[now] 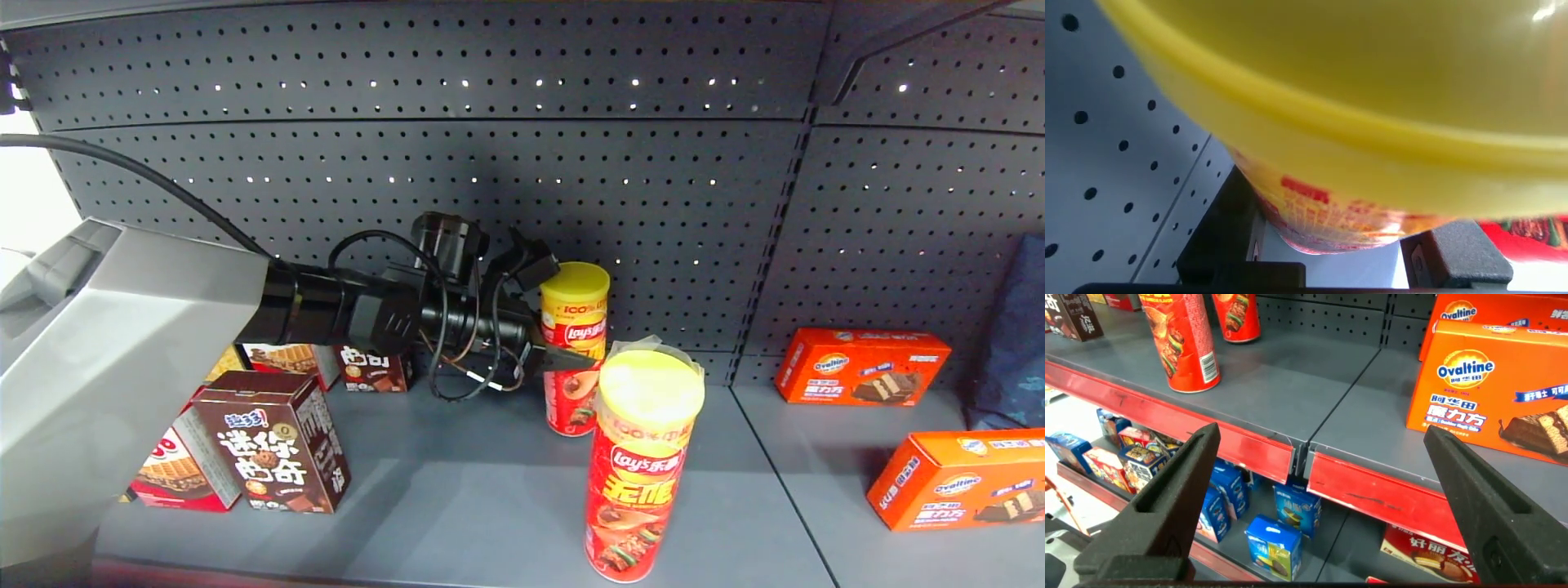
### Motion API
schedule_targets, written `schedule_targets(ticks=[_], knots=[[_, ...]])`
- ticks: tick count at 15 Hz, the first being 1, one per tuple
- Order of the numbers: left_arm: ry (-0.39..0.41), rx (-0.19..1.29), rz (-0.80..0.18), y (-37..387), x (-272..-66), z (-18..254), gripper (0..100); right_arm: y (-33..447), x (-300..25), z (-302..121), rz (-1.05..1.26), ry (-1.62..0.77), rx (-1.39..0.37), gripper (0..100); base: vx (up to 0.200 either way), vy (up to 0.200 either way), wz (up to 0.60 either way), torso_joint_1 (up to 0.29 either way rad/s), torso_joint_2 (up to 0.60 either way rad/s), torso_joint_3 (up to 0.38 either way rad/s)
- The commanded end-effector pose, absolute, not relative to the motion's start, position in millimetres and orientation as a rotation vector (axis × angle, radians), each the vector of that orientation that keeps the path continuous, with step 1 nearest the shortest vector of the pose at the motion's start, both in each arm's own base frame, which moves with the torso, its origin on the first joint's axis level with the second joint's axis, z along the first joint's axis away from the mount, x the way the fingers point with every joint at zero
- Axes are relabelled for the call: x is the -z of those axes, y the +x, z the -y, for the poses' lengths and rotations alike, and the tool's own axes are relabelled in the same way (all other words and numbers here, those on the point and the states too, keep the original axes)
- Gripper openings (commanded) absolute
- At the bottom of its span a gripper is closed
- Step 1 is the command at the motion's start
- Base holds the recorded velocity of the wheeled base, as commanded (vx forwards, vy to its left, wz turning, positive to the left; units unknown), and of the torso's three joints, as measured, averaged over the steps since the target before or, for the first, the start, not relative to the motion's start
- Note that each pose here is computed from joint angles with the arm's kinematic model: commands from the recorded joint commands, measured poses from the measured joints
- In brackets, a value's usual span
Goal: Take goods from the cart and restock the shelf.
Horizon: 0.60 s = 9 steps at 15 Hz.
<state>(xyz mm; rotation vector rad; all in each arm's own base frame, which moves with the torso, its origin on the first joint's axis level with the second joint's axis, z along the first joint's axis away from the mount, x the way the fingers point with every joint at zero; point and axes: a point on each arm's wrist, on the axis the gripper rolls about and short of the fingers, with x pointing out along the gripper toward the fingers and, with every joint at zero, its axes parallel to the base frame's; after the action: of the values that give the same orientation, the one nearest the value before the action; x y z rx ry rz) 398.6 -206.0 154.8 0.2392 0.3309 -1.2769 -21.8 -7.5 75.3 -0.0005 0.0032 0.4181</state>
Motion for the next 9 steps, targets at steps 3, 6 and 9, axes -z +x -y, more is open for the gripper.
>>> schedule_targets(ticks=[3, 6, 9], knots=[[0.269, 1.288, -0.335, 398.0, -150.0, 205.7, 100, -21.7, -75.3, 7.5, -0.005, -0.001, -0.419, 100, 0.0, 0.0, 0.0, 0.0, 0.0, 0.0], [0.277, 1.285, -0.354, 398.0, -145.6, 202.6, 100, -21.7, -75.3, 7.5, -0.005, -0.001, -0.419, 100, 0.0, 0.0, 0.0, 0.0, 0.0, 0.0], [0.273, 1.267, -0.356, 392.5, -152.9, 191.1, 100, -21.7, -75.3, 7.5, -0.005, -0.001, -0.419, 100, 0.0, 0.0, 0.0, 0.0, 0.0, 0.0]])
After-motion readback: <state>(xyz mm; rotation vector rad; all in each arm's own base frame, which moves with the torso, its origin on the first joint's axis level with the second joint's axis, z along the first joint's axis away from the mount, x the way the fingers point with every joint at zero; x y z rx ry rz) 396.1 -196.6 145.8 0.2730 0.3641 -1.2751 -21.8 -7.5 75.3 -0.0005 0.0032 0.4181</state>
